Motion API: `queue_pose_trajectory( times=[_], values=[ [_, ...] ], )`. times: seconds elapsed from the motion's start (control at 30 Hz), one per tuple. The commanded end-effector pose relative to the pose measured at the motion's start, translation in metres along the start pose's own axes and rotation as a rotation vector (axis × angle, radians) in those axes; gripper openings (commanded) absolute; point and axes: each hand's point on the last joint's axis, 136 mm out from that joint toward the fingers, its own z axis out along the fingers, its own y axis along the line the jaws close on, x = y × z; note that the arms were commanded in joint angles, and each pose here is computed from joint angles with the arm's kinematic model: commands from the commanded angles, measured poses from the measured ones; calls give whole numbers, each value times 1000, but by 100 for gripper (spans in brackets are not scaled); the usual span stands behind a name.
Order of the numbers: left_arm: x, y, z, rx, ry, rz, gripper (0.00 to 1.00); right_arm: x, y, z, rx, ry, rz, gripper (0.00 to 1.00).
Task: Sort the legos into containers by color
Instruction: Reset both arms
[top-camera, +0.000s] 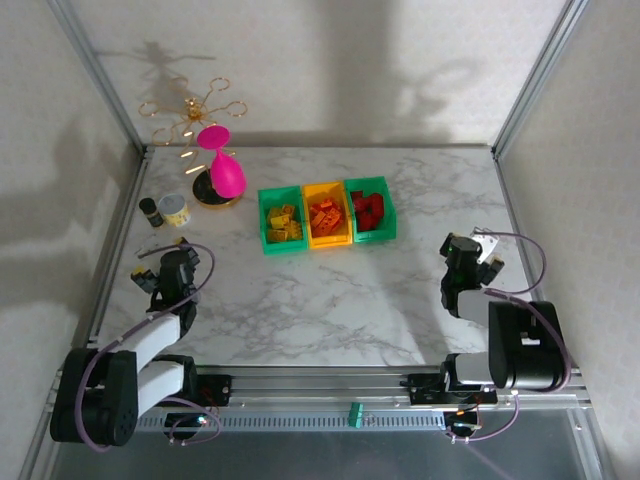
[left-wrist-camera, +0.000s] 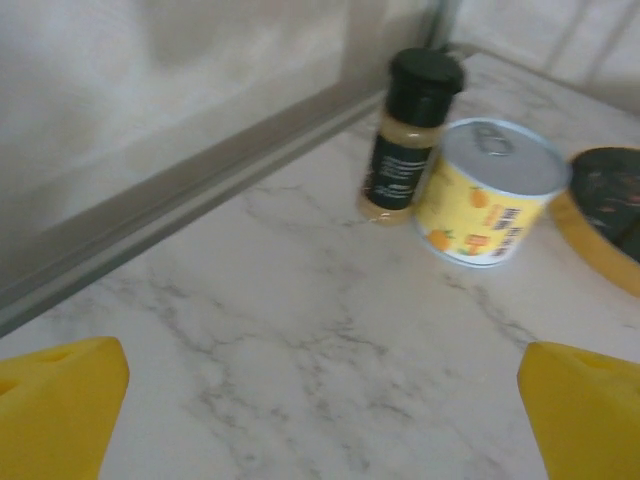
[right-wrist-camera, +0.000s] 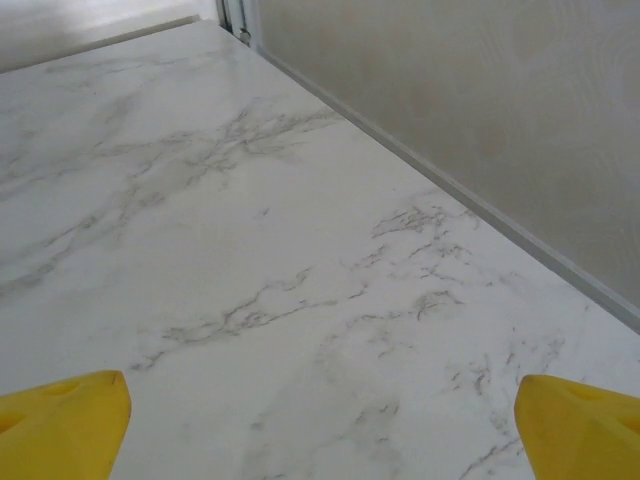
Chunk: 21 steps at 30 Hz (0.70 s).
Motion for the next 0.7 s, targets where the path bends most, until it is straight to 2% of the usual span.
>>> queue_pose_trajectory(
  times=[0.0, 0.03, 0.17, 0.23, 0.33, 0.4, 0.47, 0.53, 0.57, 0.67],
  values=[
    [-31, -30, -13, 209, -162, -78, 100, -54, 37, -14, -235, -239, 47, 99],
    [-34, -35, -17, 249, -177, -97, 100, -61, 46, -19, -289, -268, 24, 99],
    [-32, -50, -16, 323, -194, -104, 100, -48, 74, -17, -435, -224, -70, 99],
    [-32, -60, -17, 371, -207, -95, 100, -46, 80, -22, -484, -255, -85, 99],
    [-29, -74, -18, 419, -228, -42, 100, -33, 69, -34, -485, -279, -74, 99],
    [-21, -85, -15, 442, -219, -1, 100, -26, 77, -30, -521, -268, -97, 99],
    [-12, -90, -10, 423, -204, 30, 99, -21, 85, -22, -536, -216, -125, 99],
    [-4, -100, 2, 386, -174, 73, 99, -22, 85, -22, -533, -224, -123, 99],
    [-2, -98, 7, 392, -140, 59, 99, -24, 85, -22, -533, -233, -121, 99],
    [-4, -96, 8, 388, -145, 48, 99, -23, 85, -23, -532, -235, -126, 99]
  ],
)
